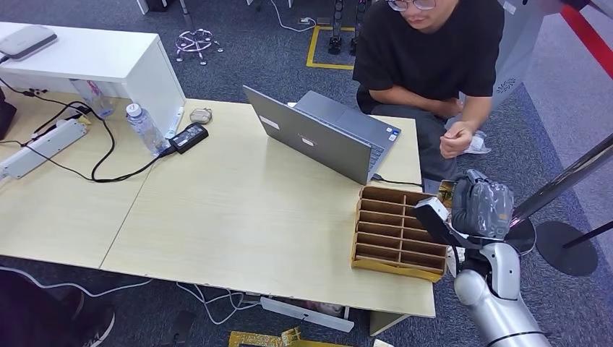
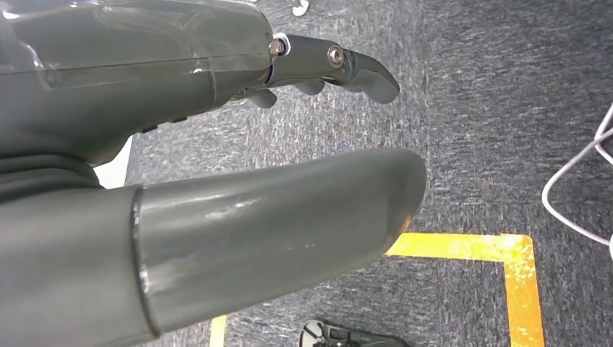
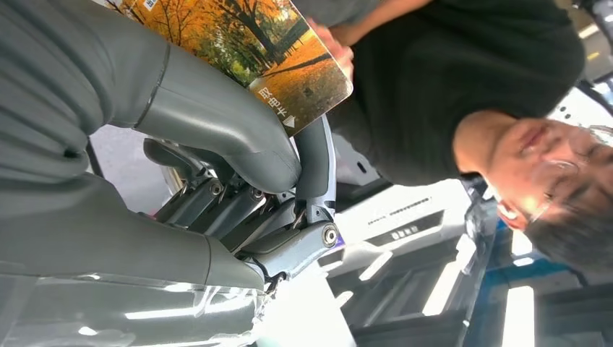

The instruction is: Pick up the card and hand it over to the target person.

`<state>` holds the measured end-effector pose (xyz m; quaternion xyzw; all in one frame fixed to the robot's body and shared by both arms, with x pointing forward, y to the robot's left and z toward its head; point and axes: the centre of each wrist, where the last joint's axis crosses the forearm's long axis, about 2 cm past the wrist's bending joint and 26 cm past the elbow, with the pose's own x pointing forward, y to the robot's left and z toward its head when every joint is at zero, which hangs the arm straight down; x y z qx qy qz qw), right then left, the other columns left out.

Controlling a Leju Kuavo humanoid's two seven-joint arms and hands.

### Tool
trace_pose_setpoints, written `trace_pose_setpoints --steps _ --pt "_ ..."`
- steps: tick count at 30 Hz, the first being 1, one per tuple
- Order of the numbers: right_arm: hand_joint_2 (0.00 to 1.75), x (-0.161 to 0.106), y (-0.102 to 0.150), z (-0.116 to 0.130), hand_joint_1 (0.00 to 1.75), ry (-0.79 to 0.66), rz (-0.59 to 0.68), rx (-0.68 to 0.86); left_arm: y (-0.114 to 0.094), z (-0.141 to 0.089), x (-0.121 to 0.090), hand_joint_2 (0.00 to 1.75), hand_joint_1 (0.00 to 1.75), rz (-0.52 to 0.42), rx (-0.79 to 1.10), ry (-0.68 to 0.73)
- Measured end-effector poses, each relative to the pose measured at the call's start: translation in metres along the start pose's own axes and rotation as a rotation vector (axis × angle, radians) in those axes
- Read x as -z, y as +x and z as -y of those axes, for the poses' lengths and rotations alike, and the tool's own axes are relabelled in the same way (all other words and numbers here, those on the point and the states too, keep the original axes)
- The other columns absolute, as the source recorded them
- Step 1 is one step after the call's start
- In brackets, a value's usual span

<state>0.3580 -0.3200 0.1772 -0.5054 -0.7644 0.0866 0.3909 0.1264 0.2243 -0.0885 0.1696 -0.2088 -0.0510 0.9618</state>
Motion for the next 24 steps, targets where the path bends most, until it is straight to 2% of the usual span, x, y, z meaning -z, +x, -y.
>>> trace_pose_setpoints --steps 4,10,24 --pt "1.75 0.006 -0.004 0.018 1.71 -0.111 0.018 -0.022 -0.003 -0.003 0.001 0.00 0.00 0.006 0.024 -0.013" --pt "1.75 0.014 -0.006 0.026 1.64 -0.181 0.038 -0.039 -0.004 -0.005 0.002 0.00 0.00 0.012 0.052 -0.026" --pt "1.75 0.011 -0.018 0.019 1.61 -0.137 0.005 -0.086 -0.006 -0.006 0.003 0.00 0.00 0.001 0.090 -0.038"
